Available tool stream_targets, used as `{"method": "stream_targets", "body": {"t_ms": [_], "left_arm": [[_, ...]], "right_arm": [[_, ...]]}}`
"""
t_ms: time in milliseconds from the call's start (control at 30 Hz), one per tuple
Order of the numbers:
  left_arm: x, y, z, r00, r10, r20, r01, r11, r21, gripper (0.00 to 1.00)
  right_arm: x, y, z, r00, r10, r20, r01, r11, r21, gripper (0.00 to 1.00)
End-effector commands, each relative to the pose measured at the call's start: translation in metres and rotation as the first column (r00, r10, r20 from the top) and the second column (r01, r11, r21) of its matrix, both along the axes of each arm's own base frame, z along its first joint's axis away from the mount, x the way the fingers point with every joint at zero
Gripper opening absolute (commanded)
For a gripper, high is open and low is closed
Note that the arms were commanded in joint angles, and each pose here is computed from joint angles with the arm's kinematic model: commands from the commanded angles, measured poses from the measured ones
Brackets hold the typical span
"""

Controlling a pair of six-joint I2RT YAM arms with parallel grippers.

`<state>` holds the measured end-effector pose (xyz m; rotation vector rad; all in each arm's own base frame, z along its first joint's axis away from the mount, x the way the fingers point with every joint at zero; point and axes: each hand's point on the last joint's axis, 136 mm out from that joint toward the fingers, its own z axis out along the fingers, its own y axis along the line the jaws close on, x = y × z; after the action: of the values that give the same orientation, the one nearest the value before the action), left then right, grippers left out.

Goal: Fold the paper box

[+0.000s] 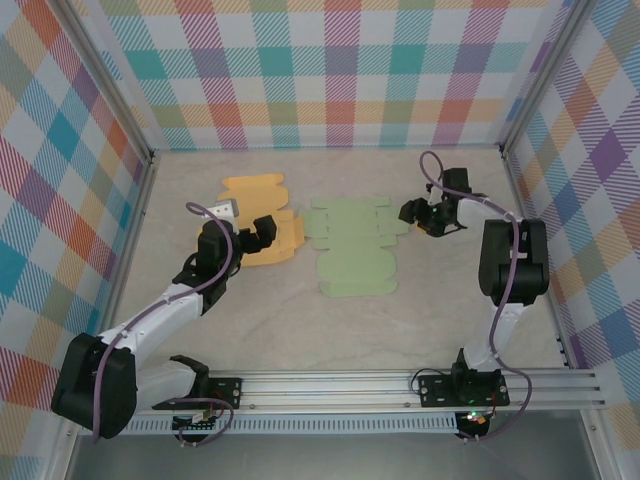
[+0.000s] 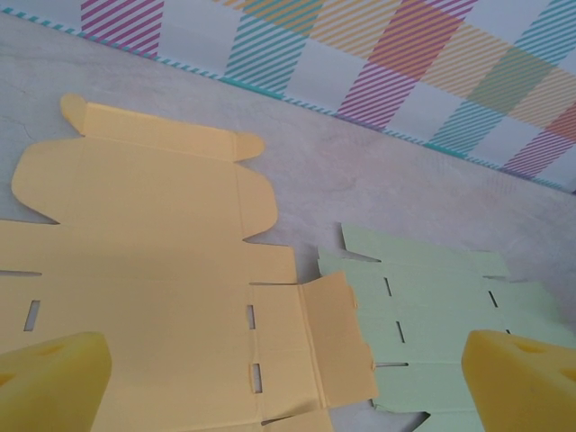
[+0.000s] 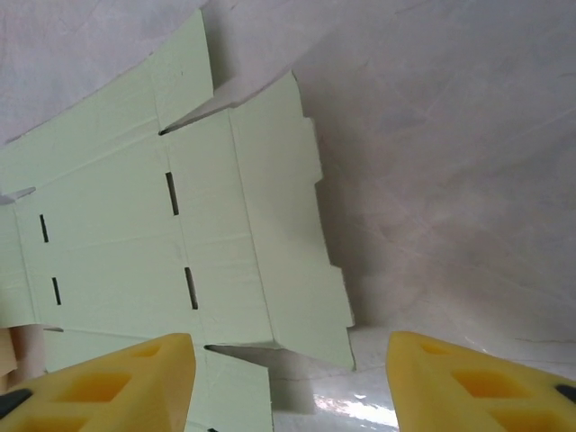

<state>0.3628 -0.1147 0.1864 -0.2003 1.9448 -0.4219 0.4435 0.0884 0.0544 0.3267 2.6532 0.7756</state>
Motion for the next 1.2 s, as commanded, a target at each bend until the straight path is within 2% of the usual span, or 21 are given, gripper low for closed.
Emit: {"method": "stream_targets", "body": {"t_ms": [0,300,400,467,567,733,833,967,1033,1167], "left_arm": [[0.003,-0.004,0.008,1.0,-0.001,0.009,0.001,1.0,-0.02,1.0],[0.005,-0.008,0.003,1.0,-0.017,-0.007,0.017,1.0,-0.015,1.0],[0.006,-0.01,0.002,1.0,-0.026,-0.009,0.026,0.999,-0.02,1.0],[0.005,-0.01,0.002,0.999,-0.03,-0.009,0.03,0.999,-0.017,1.0],[0.004,-0.009,0.005,1.0,-0.03,-0.005,0.03,1.0,-0.005,1.0],[0.005,-0.012,0.02,0.998,-0.056,0.025,0.055,0.998,0.026,1.0],[0.011,-0.02,0.037,0.993,-0.101,0.058,0.098,0.994,0.047,1.0],[0.024,-0.048,0.065,0.96,-0.253,0.121,0.24,0.965,0.109,1.0],[0.031,-0.064,0.075,0.93,-0.345,0.129,0.323,0.932,0.164,1.0],[0.048,-0.091,0.087,0.853,-0.511,0.11,0.459,0.832,0.311,0.99]], "right_arm": [[0.006,0.01,0.002,1.0,0.014,-0.026,-0.012,0.996,0.083,0.57],[0.013,0.03,-0.012,0.997,0.048,-0.06,-0.041,0.992,0.123,0.55],[0.016,0.035,-0.015,0.997,0.057,-0.059,-0.049,0.991,0.123,0.5],[0.018,0.036,-0.014,0.997,0.06,-0.049,-0.053,0.992,0.118,0.42],[0.018,0.035,-0.005,0.998,0.065,-0.019,-0.063,0.993,0.099,0.23],[0.009,0.027,0.038,0.984,0.111,0.141,-0.114,0.993,0.01,0.0],[-0.004,0.026,0.069,0.945,0.182,0.273,-0.172,0.983,-0.062,0.0],[-0.028,0.039,0.105,0.849,0.324,0.419,-0.299,0.946,-0.126,0.0],[-0.041,0.045,0.124,0.794,0.369,0.482,-0.344,0.928,-0.144,0.0],[-0.066,0.052,0.158,0.687,0.421,0.593,-0.394,0.901,-0.182,0.0]]}}
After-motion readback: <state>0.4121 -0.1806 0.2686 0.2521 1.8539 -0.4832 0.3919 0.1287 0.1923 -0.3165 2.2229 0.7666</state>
